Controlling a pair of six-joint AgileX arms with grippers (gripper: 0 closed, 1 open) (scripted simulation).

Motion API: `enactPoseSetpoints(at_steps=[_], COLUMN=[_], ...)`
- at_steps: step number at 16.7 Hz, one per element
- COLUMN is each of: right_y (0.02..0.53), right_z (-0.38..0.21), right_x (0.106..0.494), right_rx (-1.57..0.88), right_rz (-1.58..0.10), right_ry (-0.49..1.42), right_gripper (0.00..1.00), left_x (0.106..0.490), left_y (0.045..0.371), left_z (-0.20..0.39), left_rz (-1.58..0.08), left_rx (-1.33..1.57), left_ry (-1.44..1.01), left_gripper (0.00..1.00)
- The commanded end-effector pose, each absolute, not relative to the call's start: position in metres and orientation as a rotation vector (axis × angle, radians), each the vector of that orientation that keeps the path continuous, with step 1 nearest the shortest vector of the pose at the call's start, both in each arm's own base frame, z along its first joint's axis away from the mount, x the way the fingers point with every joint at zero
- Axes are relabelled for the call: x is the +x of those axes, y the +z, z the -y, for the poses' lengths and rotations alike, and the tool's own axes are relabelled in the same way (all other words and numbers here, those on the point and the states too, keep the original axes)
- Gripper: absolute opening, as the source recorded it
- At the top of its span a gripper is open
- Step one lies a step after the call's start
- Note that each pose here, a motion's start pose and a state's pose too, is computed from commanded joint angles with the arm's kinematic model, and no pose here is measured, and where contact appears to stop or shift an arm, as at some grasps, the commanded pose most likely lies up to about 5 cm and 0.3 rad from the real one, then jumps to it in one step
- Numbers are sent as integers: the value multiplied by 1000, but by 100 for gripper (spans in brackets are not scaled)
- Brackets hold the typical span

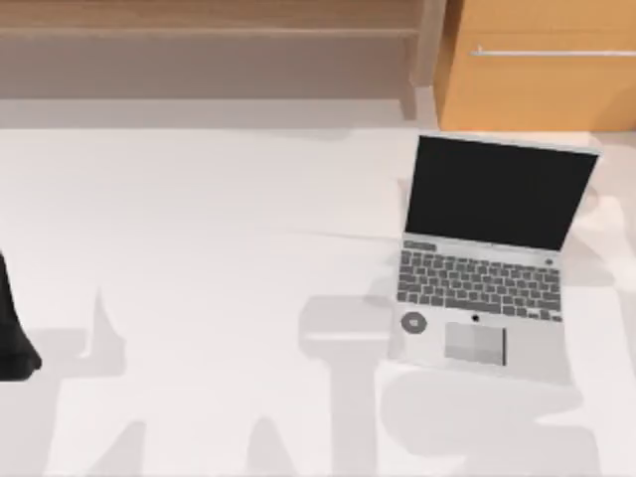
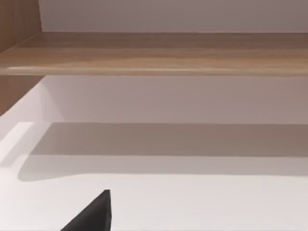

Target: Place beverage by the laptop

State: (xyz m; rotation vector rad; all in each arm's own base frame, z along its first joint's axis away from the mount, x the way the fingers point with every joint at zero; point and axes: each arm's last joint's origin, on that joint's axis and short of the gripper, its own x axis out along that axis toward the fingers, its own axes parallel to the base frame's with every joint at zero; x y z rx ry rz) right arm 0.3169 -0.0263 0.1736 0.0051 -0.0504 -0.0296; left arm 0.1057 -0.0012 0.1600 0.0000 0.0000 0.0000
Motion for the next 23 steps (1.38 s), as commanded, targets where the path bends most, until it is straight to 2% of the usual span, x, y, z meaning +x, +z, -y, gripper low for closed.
enactPoseSetpoints(at_steps=[6, 14, 23], right_y=[179, 154, 144], right_z=[1, -16, -18], right_x=[271, 209, 194], right_rx=[19, 3, -7], right_rz=[-8, -117, -146], right_ry=[-33, -21, -14], right_gripper=[0, 0, 0], left_x=[106, 106, 106], left_y=[160, 160, 160], left_z=[1, 1, 1], left_rz=[0, 0, 0], left_rx=[0, 0, 0], left_ry=[0, 0, 0], left_gripper=[100, 100, 100])
